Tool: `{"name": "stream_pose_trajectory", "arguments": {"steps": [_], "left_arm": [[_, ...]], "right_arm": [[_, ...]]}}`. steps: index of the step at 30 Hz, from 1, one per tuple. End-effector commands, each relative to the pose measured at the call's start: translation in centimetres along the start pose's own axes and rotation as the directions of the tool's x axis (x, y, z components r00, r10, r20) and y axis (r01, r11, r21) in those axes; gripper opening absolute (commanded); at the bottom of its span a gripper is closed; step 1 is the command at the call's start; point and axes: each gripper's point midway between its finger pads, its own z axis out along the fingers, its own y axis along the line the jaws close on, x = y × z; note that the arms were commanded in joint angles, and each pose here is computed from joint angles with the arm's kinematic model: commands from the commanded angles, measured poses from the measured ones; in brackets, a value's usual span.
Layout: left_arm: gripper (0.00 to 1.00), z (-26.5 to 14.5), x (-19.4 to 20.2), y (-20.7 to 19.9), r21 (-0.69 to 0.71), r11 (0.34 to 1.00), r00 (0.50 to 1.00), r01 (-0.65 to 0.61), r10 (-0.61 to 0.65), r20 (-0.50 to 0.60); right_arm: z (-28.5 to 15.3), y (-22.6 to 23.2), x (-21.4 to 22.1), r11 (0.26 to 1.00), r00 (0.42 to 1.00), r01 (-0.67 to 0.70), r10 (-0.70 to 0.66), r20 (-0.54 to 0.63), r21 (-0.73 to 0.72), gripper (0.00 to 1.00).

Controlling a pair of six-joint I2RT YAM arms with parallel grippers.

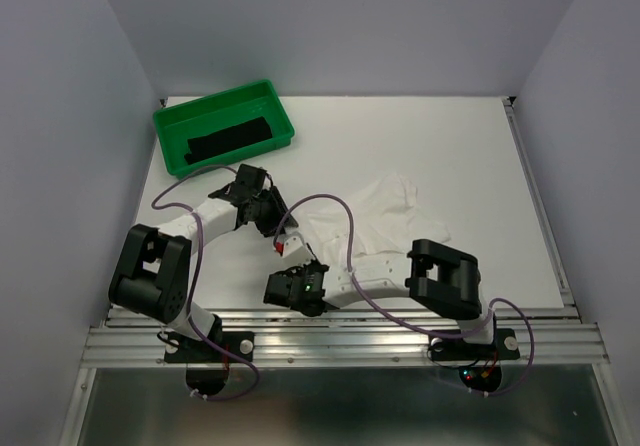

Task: Roll the t-shirts
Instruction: Roll the T-shirt to the center of the board.

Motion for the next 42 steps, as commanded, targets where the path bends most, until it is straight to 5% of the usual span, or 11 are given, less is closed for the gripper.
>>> {"name": "stream_pose_trajectory", "arguments": {"steps": [1,8,16,33,37,42], "left_arm": [[0.60,-1.6,-1.9,-2.2,0.032,0.999,0.998,-0.042,0.040,0.058],[0.65,-3.3,-3.1,-3.4,0.034,0.997,0.993,-0.068,0.064,0.099],[0.65,-6.1,-4.5,-4.5,0.024,0.995,0.980,-0.098,0.092,0.174],[0.59,-5.8,-0.4,-5.2,0.106,0.982,0.984,-0.158,0.148,0.095],[0.52,-4.9,1.4,-5.6,0.124,0.975,0.983,-0.182,0.177,0.054],[0.30,-3.6,2.8,-6.3,0.140,0.969,0.979,-0.205,0.204,0.016]], "right_arm": [[-1.8,0.4,-0.8,0.983,0.992,-0.127,0.126,-0.013,-0.129,0.01],[-2.4,1.1,-0.2,0.909,0.958,-0.287,0.267,-0.107,-0.301,0.01],[-3.4,0.1,-1.7,0.691,0.840,-0.541,0.470,-0.270,-0.479,0.01],[-3.0,-2.6,-0.5,0.282,0.556,-0.826,0.550,-0.623,-0.488,0.01],[-2.9,-2.9,0.0,0.200,0.494,-0.861,0.551,-0.672,-0.468,0.01],[-2.7,-3.4,0.6,0.147,0.451,-0.880,0.550,-0.703,-0.451,0.01]]}}
